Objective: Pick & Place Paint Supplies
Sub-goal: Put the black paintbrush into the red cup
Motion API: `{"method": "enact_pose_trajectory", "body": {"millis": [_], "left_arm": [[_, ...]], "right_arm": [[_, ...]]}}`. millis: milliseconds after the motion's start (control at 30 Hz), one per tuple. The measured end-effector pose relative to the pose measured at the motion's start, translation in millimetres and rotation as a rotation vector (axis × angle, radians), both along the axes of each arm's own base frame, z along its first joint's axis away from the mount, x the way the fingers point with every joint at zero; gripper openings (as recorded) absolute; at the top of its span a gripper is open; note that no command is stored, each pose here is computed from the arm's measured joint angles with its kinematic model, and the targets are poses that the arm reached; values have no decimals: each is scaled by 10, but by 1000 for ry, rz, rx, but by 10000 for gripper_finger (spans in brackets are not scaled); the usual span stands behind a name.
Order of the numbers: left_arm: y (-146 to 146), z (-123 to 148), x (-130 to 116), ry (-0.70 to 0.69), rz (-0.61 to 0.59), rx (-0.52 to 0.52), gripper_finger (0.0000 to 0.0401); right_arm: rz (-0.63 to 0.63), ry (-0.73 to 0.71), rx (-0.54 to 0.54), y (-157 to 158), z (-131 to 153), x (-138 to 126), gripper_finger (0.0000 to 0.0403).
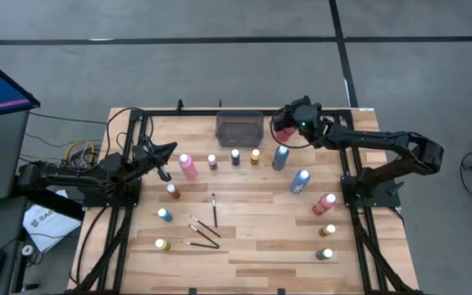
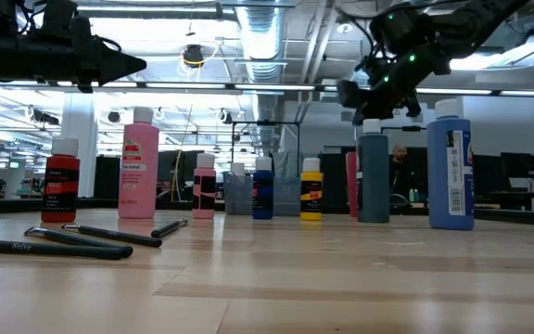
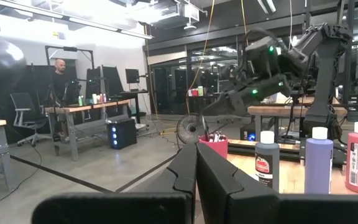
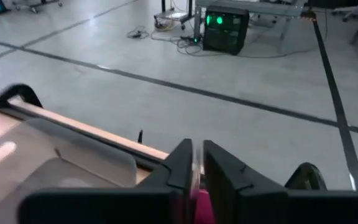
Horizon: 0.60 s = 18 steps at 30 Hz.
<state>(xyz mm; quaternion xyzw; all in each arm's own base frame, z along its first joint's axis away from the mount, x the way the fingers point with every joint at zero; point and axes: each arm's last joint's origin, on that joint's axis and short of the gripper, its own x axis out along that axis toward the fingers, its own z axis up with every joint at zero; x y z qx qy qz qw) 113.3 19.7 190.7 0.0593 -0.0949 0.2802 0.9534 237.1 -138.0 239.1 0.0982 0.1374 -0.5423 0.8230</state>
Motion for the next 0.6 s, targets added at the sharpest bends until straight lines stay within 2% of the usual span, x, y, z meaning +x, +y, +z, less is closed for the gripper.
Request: {"method": "enact_pose_trajectory", "body": {"millis": [200,333,400,467,600], "left_arm": [[0,0,0,0,0,0,3],[0,0,0,-2,-1,-3,3],[0,0,0,-3,-1,-3,3],[0,0,0,-3,-1,-4,3],[0,1,0,-4,-1,-5,3]], "right_arm": [[16,-33,-16,103,163,-95,120],[104,-186,18,243,391,-57,164],[181,-249,45,344,527,52,176],[233,-246,90,449,606,209,179],[305,-123,204,677,667,632,170]]}}
